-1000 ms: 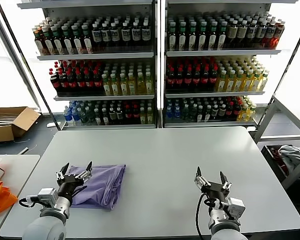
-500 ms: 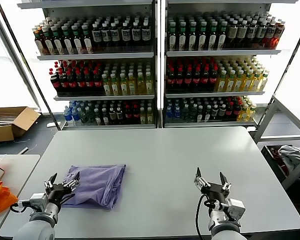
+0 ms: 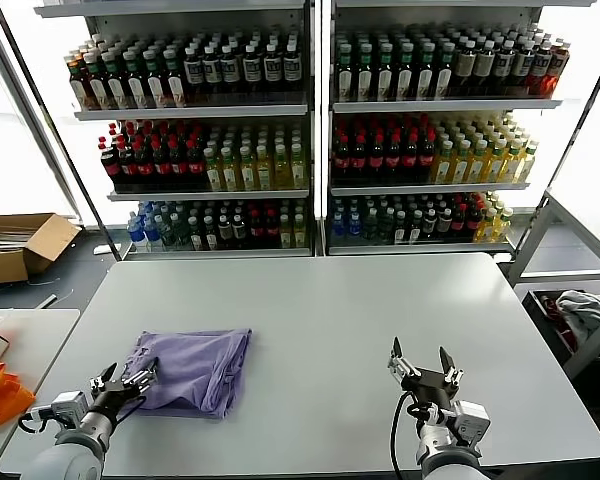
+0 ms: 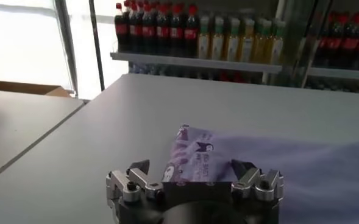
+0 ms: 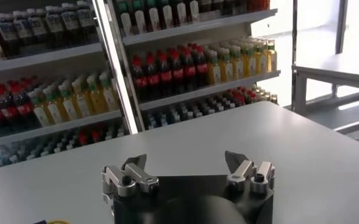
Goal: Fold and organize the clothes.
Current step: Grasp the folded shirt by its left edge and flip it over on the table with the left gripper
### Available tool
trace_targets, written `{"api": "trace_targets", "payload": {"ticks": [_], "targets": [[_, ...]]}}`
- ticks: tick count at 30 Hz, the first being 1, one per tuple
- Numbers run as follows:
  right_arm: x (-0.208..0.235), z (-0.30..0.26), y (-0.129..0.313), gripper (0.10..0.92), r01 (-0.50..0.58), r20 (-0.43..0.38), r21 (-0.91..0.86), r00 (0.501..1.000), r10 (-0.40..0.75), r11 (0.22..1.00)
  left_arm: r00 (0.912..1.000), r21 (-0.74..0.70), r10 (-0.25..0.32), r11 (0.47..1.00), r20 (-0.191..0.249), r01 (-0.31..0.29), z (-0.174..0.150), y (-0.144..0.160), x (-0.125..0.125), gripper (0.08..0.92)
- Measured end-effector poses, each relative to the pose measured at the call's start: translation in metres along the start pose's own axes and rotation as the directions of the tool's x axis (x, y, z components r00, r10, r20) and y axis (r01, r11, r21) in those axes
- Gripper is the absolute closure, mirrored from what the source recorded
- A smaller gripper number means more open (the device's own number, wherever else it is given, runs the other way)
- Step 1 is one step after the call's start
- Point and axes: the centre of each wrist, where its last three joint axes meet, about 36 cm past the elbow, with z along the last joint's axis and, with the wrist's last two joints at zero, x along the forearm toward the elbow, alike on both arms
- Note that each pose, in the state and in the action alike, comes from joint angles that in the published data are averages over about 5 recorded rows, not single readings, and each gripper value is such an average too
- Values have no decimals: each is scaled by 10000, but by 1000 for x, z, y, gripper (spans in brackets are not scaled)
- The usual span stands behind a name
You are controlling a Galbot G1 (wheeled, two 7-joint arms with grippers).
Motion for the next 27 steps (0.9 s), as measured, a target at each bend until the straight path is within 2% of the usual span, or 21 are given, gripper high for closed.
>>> {"api": "trace_targets", "payload": {"ticks": [9,12,27], "targets": [[1,1,0,200,-3,-49,-50,10000,3,10000,9996,216,82,9997,-264,-76,7,7,-6,193],[1,1,1,200,21,-34,-67,10000,-21,10000,9995,244,112,9996,-302,-105,9,8,-6,258],[2,-3,1,200,11,64,-16,10000,-11,10000,9988,256,294,9993,-380,-285,15,2,-6,691]]}}
